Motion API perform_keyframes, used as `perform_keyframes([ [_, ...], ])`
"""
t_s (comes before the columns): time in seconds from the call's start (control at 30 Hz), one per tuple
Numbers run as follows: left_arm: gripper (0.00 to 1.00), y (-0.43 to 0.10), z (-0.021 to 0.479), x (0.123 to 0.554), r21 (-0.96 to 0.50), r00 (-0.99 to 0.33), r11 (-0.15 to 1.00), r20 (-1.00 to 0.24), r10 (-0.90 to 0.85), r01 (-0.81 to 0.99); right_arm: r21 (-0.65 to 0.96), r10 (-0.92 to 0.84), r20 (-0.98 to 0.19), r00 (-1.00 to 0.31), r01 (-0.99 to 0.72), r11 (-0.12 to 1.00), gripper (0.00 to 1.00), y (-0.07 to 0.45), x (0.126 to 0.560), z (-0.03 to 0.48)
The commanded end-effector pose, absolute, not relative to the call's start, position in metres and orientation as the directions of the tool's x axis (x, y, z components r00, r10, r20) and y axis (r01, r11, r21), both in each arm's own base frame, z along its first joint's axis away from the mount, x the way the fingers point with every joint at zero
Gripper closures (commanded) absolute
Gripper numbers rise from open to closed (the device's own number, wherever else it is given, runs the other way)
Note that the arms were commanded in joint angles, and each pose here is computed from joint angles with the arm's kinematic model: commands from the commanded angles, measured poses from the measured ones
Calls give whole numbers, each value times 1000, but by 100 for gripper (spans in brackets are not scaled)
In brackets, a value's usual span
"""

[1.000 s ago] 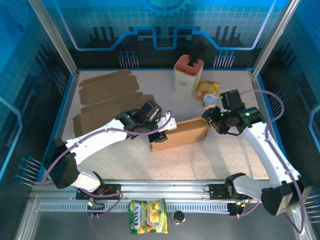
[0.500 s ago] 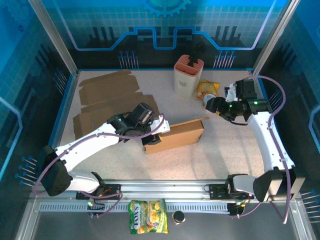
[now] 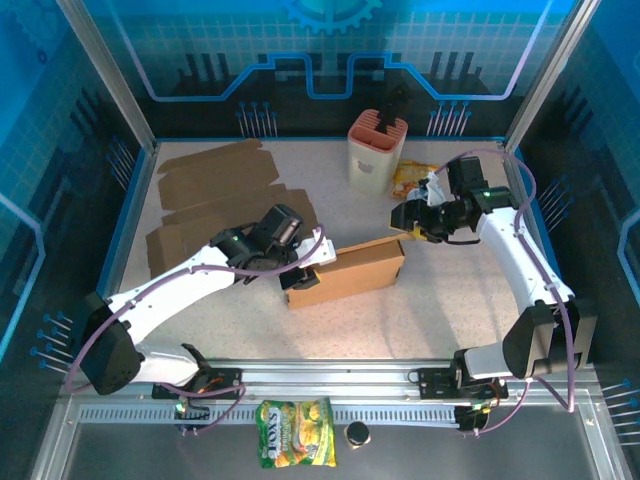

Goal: Fold the paper box

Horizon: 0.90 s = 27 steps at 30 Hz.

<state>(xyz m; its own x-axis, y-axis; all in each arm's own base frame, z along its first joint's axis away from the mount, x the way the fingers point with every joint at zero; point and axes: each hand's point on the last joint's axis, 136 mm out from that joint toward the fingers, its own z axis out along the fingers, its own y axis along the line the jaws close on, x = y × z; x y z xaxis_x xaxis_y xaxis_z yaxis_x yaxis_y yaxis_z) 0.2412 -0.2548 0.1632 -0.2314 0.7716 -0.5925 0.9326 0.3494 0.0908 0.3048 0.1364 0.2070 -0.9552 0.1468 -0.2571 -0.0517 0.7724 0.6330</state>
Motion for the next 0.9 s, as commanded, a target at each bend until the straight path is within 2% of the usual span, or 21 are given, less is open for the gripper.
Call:
perform_keyframes([
  [0.0,57,-252,162,236,76,-221,329,-597,771,941,651,102,-273,-957,-106,752,35,144,295,216],
  [0.33,57,-252,160,238,69,-226,330,-597,770,941,631,76,-280,-957,-123,766,44,142,267,213],
  [0.7,57,-253,161,239,66,-226,328,-596,770,942,603,46,-317,-947,-164,781,49,139,261,208],
  [0.87,57,-252,161,238,63,-228,327,-596,770,943,548,6,-329,-944,-185,816,58,136,263,201],
])
